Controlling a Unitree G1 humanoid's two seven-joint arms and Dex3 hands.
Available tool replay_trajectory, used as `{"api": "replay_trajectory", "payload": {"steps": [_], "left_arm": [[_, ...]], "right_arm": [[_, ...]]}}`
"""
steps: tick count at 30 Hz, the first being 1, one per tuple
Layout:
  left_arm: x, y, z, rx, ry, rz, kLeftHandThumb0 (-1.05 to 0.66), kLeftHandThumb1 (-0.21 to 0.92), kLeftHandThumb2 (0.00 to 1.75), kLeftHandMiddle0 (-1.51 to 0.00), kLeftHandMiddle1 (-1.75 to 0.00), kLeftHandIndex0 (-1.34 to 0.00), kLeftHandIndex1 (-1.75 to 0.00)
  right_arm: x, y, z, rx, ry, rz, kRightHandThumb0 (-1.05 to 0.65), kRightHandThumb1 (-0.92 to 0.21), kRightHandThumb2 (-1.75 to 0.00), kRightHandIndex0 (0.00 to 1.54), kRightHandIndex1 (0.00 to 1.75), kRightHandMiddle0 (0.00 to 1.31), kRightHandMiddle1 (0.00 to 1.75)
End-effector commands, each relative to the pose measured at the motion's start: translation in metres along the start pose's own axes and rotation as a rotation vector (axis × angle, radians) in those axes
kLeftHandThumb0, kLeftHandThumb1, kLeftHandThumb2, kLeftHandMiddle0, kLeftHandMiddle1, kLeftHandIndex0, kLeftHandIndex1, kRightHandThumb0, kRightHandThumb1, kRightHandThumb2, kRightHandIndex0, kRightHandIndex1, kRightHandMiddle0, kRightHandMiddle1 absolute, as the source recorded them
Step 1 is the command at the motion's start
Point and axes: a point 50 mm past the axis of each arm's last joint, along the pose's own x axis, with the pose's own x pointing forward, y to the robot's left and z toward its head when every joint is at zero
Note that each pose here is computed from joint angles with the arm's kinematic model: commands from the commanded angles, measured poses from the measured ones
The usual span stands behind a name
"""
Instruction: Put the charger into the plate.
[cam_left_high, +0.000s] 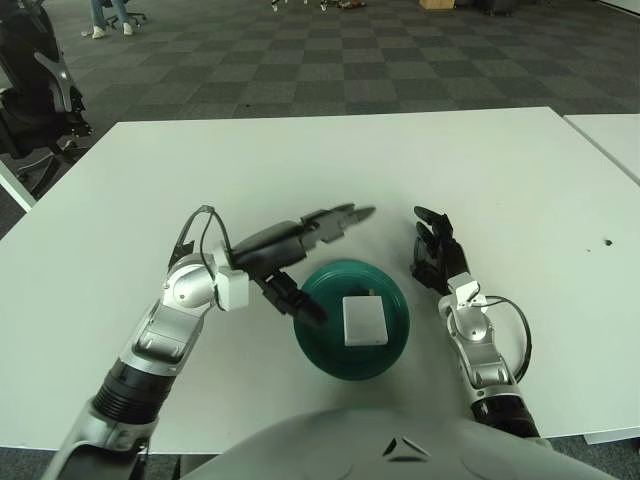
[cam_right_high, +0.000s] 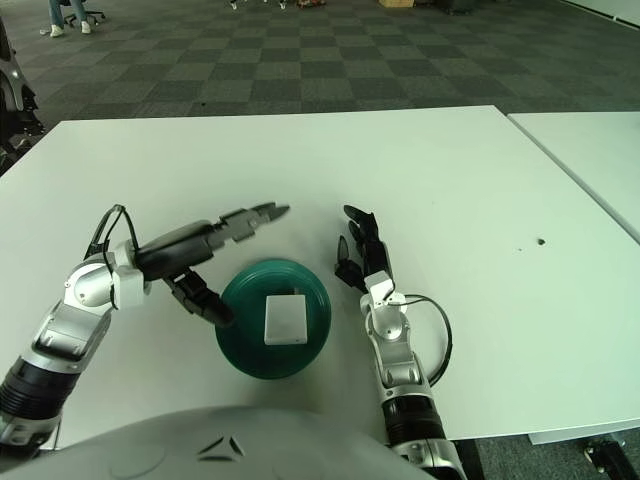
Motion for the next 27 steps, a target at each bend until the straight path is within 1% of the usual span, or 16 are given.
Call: {"api": "replay_trajectory", "payload": {"steps": [1,2,3,5,6,8,10,12,17,19,22,27], "left_arm": [[-0.011,-0.003,-0.026,-0.244,0.040,0.342,-1.05,0.92,0.48,0.00,0.00,0.00,0.00],[-0.015,-0.008,-0.023,-0.319,0.019,0.431,-1.05,0.92,0.49,0.00,0.00,0.00,0.00],[-0.022,-0.013,-0.024,-0.393,0.018,0.516,-1.05,0.92,0.56,0.00,0.00,0.00,0.00],[-0.029,-0.019,-0.024,-0.465,0.026,0.603,-1.05,0.92,0.68,0.00,0.00,0.00,0.00],[-0.035,-0.024,-0.030,-0.490,0.065,0.626,-1.05,0.92,0.70,0.00,0.00,0.00,0.00],[-0.045,-0.034,-0.040,-0.527,0.144,0.646,-1.05,0.92,0.82,0.00,0.00,-0.01,-0.01],[-0.050,-0.039,-0.045,-0.544,0.189,0.644,-1.05,0.92,0.87,0.00,0.00,-0.02,-0.01],[-0.057,-0.041,-0.051,-0.563,0.258,0.626,-1.05,0.92,0.92,0.00,0.00,-0.03,-0.02],[-0.072,-0.048,-0.063,-0.597,0.378,0.627,-1.05,0.92,1.00,0.00,0.00,-0.05,-0.04],[-0.076,-0.050,-0.064,-0.605,0.410,0.642,-1.05,0.92,1.03,0.00,0.00,-0.05,-0.05],[-0.080,-0.054,-0.065,-0.607,0.447,0.669,-1.05,0.92,1.05,0.00,0.00,-0.01,-0.16],[-0.085,-0.063,-0.067,-0.574,0.506,0.740,-1.04,0.92,1.06,-0.01,-0.01,0.00,-0.28]], "right_arm": [[-0.055,0.004,-0.087,0.006,0.489,0.052,-0.61,-0.92,-0.87,0.25,0.00,0.00,0.65],[-0.055,0.004,-0.087,0.007,0.491,0.052,-0.61,-0.92,-0.87,0.25,0.00,0.00,0.65],[-0.055,0.003,-0.087,0.008,0.492,0.052,-0.61,-0.92,-0.87,0.25,0.00,0.00,0.65],[-0.055,0.003,-0.087,0.009,0.493,0.053,-0.61,-0.92,-0.87,0.25,0.00,0.00,0.65],[-0.056,0.002,-0.087,0.010,0.494,0.052,-0.62,-0.92,-0.87,0.25,0.00,0.00,0.65],[-0.056,0.002,-0.088,0.011,0.495,0.051,-0.61,-0.92,-0.86,0.24,0.00,0.00,0.64],[-0.057,0.001,-0.088,0.010,0.495,0.051,-0.61,-0.92,-0.86,0.24,0.00,0.00,0.64],[-0.057,0.001,-0.087,0.007,0.494,0.054,-0.61,-0.92,-0.86,0.25,0.00,0.00,0.64],[-0.059,0.000,-0.087,-0.002,0.487,0.064,-0.62,-0.92,-0.87,0.25,0.00,0.00,0.65],[-0.059,0.000,-0.087,0.000,0.485,0.067,-0.63,-0.92,-0.88,0.25,0.00,0.00,0.65],[-0.060,-0.001,-0.086,0.008,0.484,0.067,-0.64,-0.92,-0.88,0.25,0.00,0.00,0.65],[-0.062,-0.002,-0.087,0.017,0.484,0.065,-0.65,-0.92,-0.88,0.25,0.00,0.00,0.64]]}}
